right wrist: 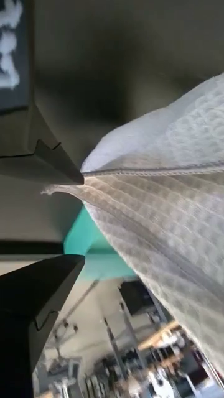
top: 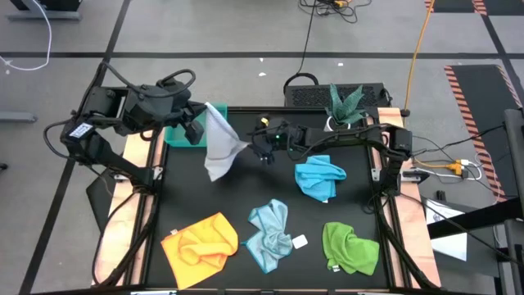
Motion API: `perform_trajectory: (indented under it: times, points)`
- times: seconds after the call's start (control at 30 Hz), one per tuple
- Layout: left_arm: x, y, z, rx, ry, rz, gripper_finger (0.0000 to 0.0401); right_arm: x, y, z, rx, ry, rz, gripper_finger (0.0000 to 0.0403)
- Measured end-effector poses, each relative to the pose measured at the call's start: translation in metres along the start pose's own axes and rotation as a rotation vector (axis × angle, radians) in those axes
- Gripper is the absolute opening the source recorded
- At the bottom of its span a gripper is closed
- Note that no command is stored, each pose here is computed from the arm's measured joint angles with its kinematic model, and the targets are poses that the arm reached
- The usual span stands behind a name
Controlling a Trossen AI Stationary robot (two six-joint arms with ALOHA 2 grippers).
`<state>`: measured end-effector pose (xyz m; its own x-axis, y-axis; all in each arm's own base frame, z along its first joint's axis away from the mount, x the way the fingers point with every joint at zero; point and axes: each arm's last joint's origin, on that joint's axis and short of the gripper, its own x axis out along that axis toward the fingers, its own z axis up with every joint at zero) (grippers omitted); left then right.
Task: Fold microfiber towels
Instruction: Fold the gray microfiber towel
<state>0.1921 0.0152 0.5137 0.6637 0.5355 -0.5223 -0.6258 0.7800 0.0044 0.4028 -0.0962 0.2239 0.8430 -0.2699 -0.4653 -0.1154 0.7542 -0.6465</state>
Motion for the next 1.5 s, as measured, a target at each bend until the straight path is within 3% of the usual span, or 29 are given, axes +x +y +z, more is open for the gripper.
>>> perform_trajectory:
  times: [0.2,0.33,0.43,0.63,0.83,1.27,1.5]
  points:
    - [0.0,0.0,0.0,0.003,0.0,0.0,0.0,-0.017,0.004,0.008,0.058,0.072,0.022,0.0185]
    - [0.0,0.0,0.0,0.01,0.0,0.0,0.0,-0.046,-0.003,0.012,0.196,0.171,0.03,0.0169]
    - [0.0,0.0,0.0,0.016,0.0,0.0,0.0,-0.064,-0.002,0.008,0.312,0.262,0.073,0.013]
    - [0.0,-0.001,0.0,0.017,0.006,-0.019,0.0,-0.092,0.004,0.006,0.521,0.409,0.13,0.0011]
    - [0.0,-0.001,0.0,0.023,0.014,-0.04,0.0,-0.096,0.028,-0.004,0.615,0.565,0.188,0.0]
    - [0.0,-0.001,0.0,0.024,0.015,-0.044,0.0,-0.085,0.101,-0.076,0.845,0.662,0.196,0.0]
    - [0.0,-0.001,0.0,0.017,0.016,-0.048,0.0,-0.104,0.128,-0.09,0.846,0.847,0.257,0.0]
